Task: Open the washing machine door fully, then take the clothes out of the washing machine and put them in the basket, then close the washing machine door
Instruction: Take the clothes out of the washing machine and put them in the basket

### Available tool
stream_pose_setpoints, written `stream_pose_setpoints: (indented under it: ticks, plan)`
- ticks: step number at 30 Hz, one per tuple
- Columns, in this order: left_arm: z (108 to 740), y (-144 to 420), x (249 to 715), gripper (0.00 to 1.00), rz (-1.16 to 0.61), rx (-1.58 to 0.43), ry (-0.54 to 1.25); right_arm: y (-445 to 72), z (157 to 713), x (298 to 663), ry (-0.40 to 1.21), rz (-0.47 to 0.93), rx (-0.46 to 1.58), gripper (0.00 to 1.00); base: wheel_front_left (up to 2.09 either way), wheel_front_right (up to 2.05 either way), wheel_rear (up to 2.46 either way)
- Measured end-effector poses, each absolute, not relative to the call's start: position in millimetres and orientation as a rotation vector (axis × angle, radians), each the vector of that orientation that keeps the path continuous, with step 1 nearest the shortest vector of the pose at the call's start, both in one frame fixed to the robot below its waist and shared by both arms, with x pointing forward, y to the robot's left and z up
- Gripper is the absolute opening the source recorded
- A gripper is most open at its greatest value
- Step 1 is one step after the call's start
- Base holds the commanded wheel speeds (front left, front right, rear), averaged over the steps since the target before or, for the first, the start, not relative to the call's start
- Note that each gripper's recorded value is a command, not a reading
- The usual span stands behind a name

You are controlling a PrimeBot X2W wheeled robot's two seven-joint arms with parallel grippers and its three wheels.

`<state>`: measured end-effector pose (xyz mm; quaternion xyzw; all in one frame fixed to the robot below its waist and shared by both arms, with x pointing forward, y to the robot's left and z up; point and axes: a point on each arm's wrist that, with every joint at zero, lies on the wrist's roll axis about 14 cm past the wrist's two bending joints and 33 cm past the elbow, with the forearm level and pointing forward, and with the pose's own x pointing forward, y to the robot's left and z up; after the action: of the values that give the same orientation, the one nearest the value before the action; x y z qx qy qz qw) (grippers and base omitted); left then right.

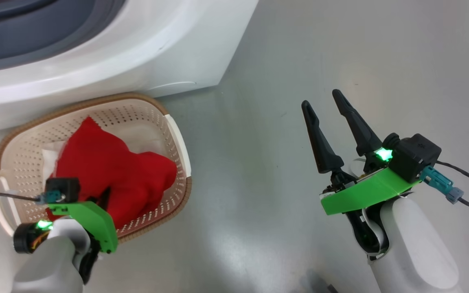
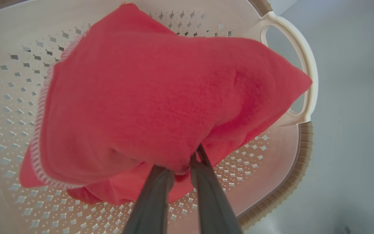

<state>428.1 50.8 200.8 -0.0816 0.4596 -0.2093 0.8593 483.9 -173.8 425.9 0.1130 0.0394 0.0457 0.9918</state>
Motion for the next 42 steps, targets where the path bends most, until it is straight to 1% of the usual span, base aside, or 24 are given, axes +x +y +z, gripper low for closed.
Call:
stream_pose_setpoints:
  ticks: [3, 4, 5, 6, 7, 15, 22, 28, 33, 42]
  plan:
    - [195, 54, 432, 0.0, -0.434, -0.157, 0.977, -176, 423, 484, 0.085, 0.086, 0.222, 1.0, 0.0, 0.0, 0.0]
    - [194, 54, 433, 0.1, -0.432, -0.156, 0.98, -177, 423, 485, 0.085, 0.085, 0.22, 1.0, 0.0, 0.0, 0.0]
    - [193, 55, 434, 0.44, -0.428, -0.16, 0.981, -178, 423, 486, 0.083, 0.084, 0.218, 1.0, 0.0, 0.0, 0.0]
    - [192, 54, 434, 0.95, -0.425, -0.166, 0.983, -178, 423, 487, 0.082, 0.083, 0.217, 1.0, 0.0, 0.0, 0.0]
    - [191, 54, 434, 1.0, -0.424, -0.17, 0.984, -179, 422, 487, 0.084, 0.081, 0.217, 1.0, 0.0, 0.0, 0.0]
    - [200, 57, 438, 1.0, -0.427, -0.168, 0.945, -172, 423, 490, 0.081, 0.097, 0.224, 1.0, 0.0, 0.0, 0.0]
    - [227, 60, 454, 1.0, -0.417, -0.207, 0.836, -162, 433, 491, 0.061, 0.123, 0.233, 1.0, 0.0, 0.0, 0.0]
    - [248, 73, 454, 1.0, -0.393, -0.245, 0.77, -157, 446, 489, 0.035, 0.139, 0.237, 1.0, 0.0, 0.0, 0.0]
    - [284, 88, 477, 1.0, -0.359, -0.282, 0.644, -155, 461, 487, 0.006, 0.151, 0.236, 1.0, 0.0, 0.0, 0.0]
    - [339, 103, 484, 1.0, -0.352, -0.234, 0.461, -153, 475, 474, -0.014, 0.163, 0.242, 1.0, 0.0, 0.0, 0.0]
